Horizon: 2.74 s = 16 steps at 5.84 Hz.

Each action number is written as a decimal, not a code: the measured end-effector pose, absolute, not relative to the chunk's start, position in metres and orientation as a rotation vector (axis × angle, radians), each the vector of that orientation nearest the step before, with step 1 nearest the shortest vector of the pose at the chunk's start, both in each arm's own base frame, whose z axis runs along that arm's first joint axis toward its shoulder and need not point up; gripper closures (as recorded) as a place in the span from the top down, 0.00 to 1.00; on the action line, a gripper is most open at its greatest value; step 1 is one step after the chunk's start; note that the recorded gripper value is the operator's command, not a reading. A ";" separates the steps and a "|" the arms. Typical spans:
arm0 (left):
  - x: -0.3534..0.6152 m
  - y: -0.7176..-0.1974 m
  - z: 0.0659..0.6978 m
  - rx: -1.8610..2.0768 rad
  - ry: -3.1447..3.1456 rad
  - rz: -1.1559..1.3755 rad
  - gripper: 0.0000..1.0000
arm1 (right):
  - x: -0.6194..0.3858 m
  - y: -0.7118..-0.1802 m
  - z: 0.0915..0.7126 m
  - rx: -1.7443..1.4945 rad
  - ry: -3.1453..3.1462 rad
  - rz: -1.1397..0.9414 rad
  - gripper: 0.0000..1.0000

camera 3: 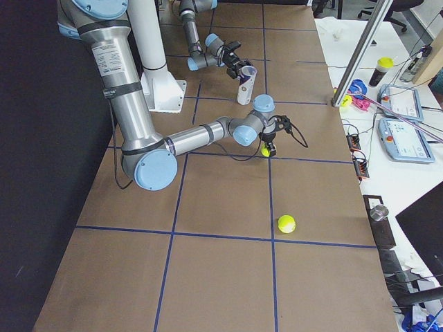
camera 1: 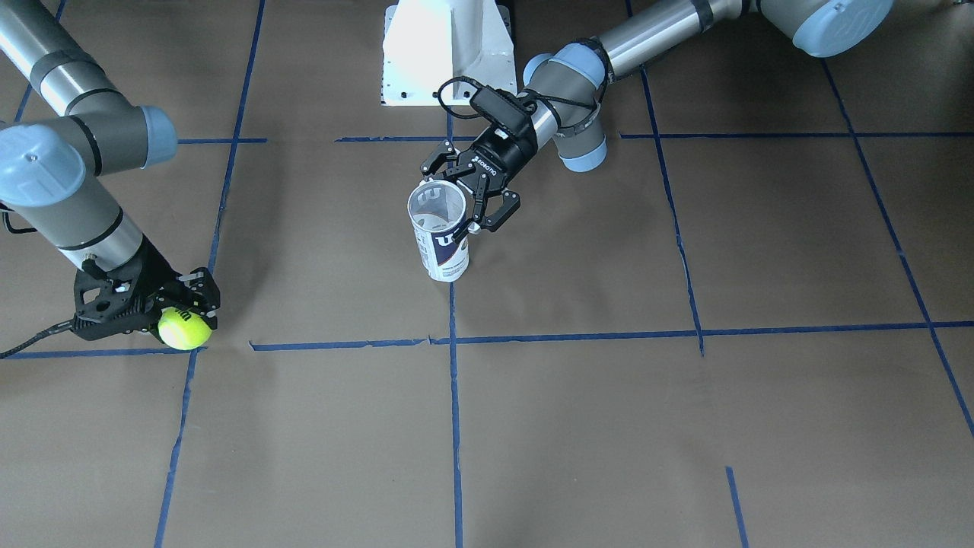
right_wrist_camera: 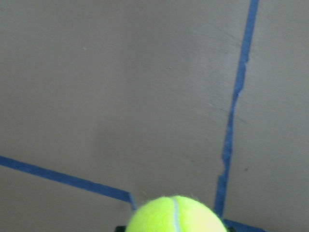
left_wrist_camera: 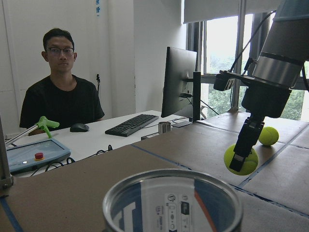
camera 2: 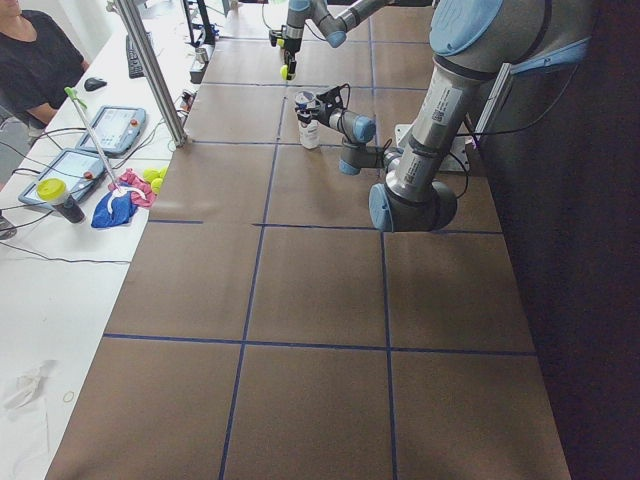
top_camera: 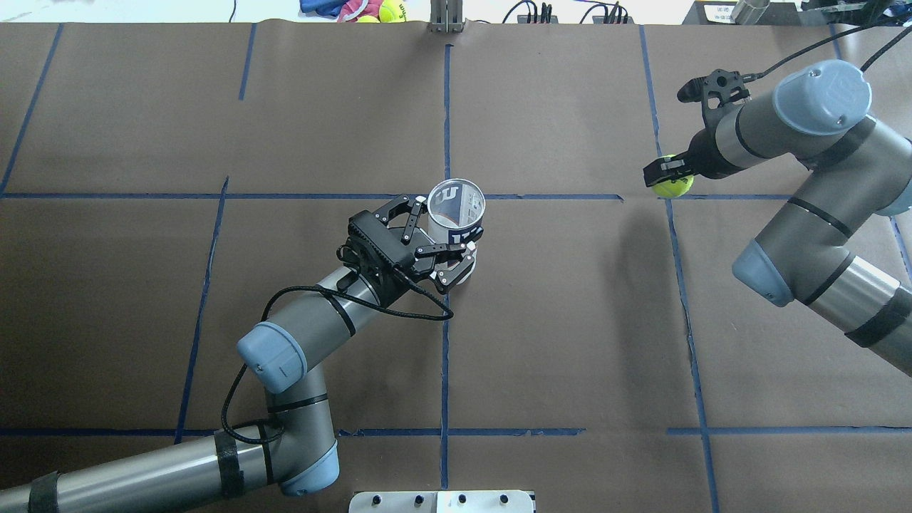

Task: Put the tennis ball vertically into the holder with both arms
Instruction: 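Carry the ball with the right gripper over the tube opening, then open the right gripper to drop the ball into the tube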

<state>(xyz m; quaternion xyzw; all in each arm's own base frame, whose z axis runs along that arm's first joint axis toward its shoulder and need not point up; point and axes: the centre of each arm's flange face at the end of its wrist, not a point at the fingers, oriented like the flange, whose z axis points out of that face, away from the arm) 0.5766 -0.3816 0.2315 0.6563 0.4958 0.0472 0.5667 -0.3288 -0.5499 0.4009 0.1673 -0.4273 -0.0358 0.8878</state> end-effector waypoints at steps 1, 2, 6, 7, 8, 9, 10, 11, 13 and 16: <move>0.576 -0.380 0.232 1.545 1.170 0.107 0.81 | -0.329 -0.537 0.351 0.327 -0.973 0.003 0.02; 0.575 -0.379 0.233 1.550 1.180 0.101 0.81 | -0.335 -0.519 0.299 0.291 -1.053 0.071 0.03; 0.576 -0.376 0.237 1.554 1.196 0.097 0.81 | -0.375 -0.460 0.153 0.154 -1.194 0.220 0.04; 0.579 -0.375 0.240 1.550 1.191 0.102 0.84 | -0.391 -0.449 0.132 0.149 -1.183 0.226 0.04; 0.580 -0.375 0.242 1.547 1.188 0.105 0.86 | -0.403 -0.441 0.119 0.153 -1.173 0.225 0.04; 0.580 -0.375 0.242 1.547 1.189 0.105 0.87 | -0.412 -0.437 0.111 0.159 -1.168 0.234 0.04; 0.581 -0.375 0.241 1.546 1.190 0.105 0.87 | -0.417 -0.435 0.106 0.161 -1.164 0.247 0.04; 0.582 -0.373 0.241 1.545 1.193 0.105 0.87 | -0.423 -0.435 0.104 0.162 -1.160 0.253 0.11; 0.583 -0.371 0.241 1.542 1.197 0.108 0.87 | -0.439 -0.444 0.096 0.170 -1.146 0.264 0.60; 0.584 -0.371 0.239 1.543 1.199 0.106 0.87 | -0.443 -0.445 0.090 0.177 -1.148 0.260 0.99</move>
